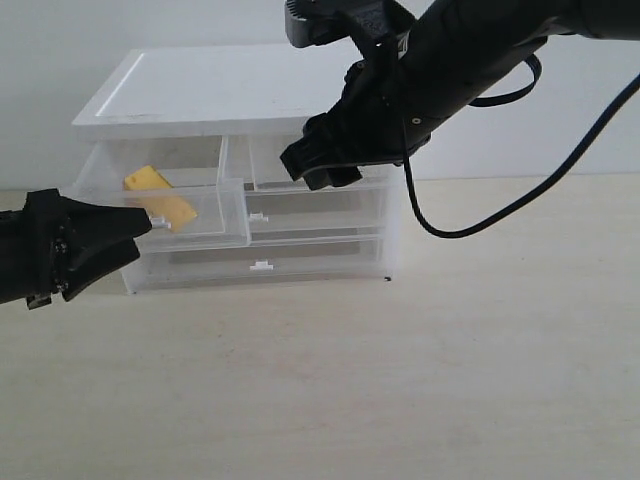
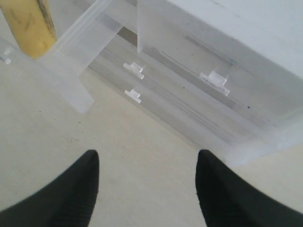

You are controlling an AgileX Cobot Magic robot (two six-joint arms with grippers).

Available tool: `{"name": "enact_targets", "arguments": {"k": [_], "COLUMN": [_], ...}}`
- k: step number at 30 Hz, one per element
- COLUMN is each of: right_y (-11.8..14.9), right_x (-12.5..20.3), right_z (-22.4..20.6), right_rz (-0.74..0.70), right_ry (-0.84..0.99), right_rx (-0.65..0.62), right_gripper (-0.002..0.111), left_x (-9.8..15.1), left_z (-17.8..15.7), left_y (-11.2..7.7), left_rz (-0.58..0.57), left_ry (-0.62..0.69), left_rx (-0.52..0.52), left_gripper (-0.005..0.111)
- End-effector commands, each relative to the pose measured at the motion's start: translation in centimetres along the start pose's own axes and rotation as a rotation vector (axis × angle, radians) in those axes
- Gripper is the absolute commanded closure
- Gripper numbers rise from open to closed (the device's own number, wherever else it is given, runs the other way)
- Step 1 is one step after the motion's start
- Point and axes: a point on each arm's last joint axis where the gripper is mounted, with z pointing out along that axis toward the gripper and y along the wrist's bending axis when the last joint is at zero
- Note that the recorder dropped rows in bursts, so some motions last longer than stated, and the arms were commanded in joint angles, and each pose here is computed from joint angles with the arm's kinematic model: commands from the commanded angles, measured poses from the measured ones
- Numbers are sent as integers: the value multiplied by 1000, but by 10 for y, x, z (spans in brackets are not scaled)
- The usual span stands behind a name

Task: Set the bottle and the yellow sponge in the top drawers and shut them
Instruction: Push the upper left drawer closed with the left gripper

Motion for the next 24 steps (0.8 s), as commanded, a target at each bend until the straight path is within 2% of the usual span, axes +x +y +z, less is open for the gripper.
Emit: {"name": "enact_targets", "arguments": {"k": [1, 7, 18, 24], "right_y": [-3, -3, -2, -2], "right_x": [-1, 0, 0, -2], "right_z": [-5, -5, -5, -5], "right_rz": [2, 5, 21, 21], "right_ry": [-18, -12, -10, -25], "right_rx": [6, 5, -10, -7], "right_gripper": [54, 54, 54, 54], "left_x": [-9, -23, -51, -68], "left_z": [4, 11, 33, 41], "left_y": [-1, -2, 16, 16], "left_rz": [2, 0, 4, 24], "left_ry": [-8, 4, 15, -1], "left_rx": [5, 22, 29, 39], "left_gripper": [54, 54, 54, 54]}}
